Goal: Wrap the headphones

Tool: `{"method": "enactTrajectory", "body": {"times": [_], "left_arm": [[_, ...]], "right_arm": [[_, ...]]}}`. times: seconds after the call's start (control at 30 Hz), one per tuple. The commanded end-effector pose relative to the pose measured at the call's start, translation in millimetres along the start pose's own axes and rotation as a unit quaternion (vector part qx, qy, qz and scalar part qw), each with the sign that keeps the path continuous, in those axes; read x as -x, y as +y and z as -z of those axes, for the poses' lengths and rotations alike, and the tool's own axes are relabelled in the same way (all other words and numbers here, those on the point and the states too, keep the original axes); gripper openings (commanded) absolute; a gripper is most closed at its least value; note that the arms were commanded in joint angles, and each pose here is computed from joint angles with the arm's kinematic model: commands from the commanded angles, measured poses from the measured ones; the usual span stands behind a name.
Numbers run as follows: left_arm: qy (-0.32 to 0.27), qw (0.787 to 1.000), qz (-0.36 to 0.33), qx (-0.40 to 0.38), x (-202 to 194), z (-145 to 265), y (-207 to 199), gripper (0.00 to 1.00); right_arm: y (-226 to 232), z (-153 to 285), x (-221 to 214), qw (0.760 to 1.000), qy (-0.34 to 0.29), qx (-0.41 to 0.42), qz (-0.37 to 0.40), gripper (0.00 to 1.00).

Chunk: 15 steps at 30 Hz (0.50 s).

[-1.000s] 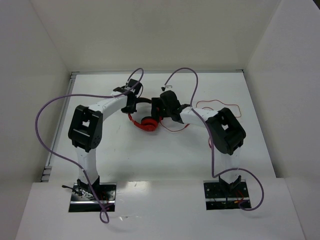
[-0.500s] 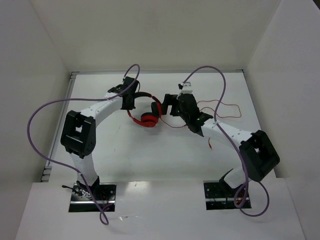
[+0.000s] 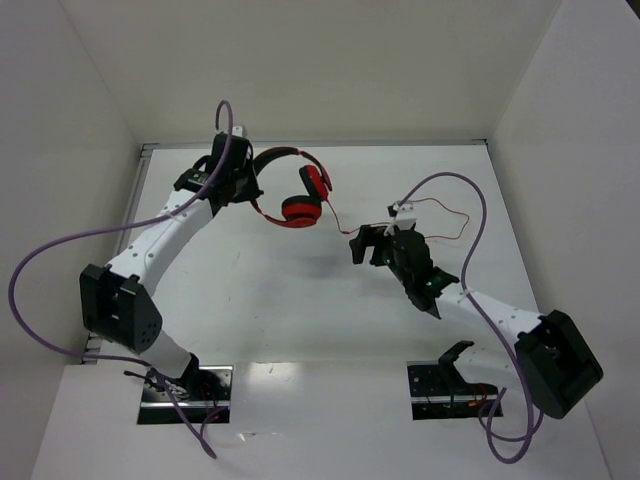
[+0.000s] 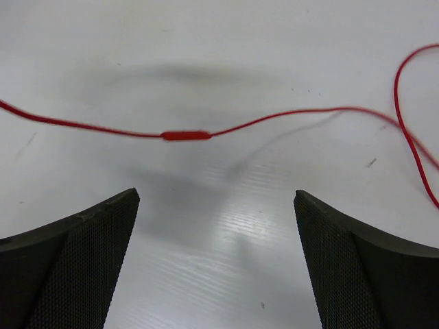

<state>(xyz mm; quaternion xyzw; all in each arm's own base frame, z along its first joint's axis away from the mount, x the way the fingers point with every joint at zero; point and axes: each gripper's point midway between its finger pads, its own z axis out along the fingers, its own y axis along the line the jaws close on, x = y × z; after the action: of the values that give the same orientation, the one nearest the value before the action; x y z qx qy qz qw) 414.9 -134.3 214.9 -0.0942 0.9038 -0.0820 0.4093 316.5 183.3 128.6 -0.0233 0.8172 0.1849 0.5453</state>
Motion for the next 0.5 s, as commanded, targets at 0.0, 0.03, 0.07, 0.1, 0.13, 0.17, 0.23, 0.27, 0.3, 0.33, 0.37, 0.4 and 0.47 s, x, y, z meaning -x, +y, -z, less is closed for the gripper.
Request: {"method": "enactTrajectory", "body": {"times": [0.0, 0.03, 0.07, 0.1, 0.13, 0.17, 0.23, 0.27, 0.3, 0.33, 0.37, 0.4, 0.47], "left_arm": [[-0.002, 0.992, 0.076, -0.096, 13, 23, -29, 0.00], [0.005, 0.991, 0.081, -0.108, 11, 25, -33, 0.00], [0.017, 0.992, 0.080, -0.101, 5, 25, -30, 0.00], [0.025, 0.991, 0.079, -0.105, 2, 26, -32, 0.00], [0.022, 0.989, 0.085, -0.117, 6, 32, -37, 0.00], [0.021, 0.988, 0.093, -0.125, 8, 37, -39, 0.00], [0.027, 0.985, 0.101, -0.139, 3, 42, -43, 0.00], [0.031, 0.983, 0.107, -0.144, 1, 42, -44, 0.00], [0.030, 0.983, 0.110, -0.141, 3, 41, -41, 0.00], [0.030, 0.983, 0.115, -0.141, 3, 41, -42, 0.00], [0.032, 0.981, 0.127, -0.141, 4, 41, -40, 0.00], [0.040, 0.980, 0.136, -0.138, 0, 38, -37, 0.00], [0.027, 0.976, 0.148, -0.154, 5, 46, -41, 0.00]], "right_arm": [[27, 18, 73, 0.987, -0.144, 0.068, -0.004, 1.00], [29, 18, 76, 0.986, -0.149, 0.078, 0.001, 1.00], [33, 22, 84, 0.983, -0.163, 0.087, 0.006, 1.00], [37, 23, 90, 0.981, -0.169, 0.096, 0.021, 1.00], [42, 25, 96, 0.978, -0.177, 0.107, 0.030, 1.00], [52, 27, 101, 0.974, -0.183, 0.129, 0.039, 1.00], [62, 31, 112, 0.968, -0.195, 0.152, 0.047, 1.00], [65, 32, 111, 0.967, -0.193, 0.159, 0.048, 1.00], [67, 36, 118, 0.964, -0.204, 0.164, 0.037, 1.00], [69, 44, 126, 0.962, -0.215, 0.169, 0.013, 1.00], [67, 48, 129, 0.962, -0.216, 0.165, 0.002, 1.00], [66, 52, 132, 0.963, -0.214, 0.161, -0.004, 1.00], [69, 69, 146, 0.956, -0.238, 0.172, -0.001, 1.00]]}}
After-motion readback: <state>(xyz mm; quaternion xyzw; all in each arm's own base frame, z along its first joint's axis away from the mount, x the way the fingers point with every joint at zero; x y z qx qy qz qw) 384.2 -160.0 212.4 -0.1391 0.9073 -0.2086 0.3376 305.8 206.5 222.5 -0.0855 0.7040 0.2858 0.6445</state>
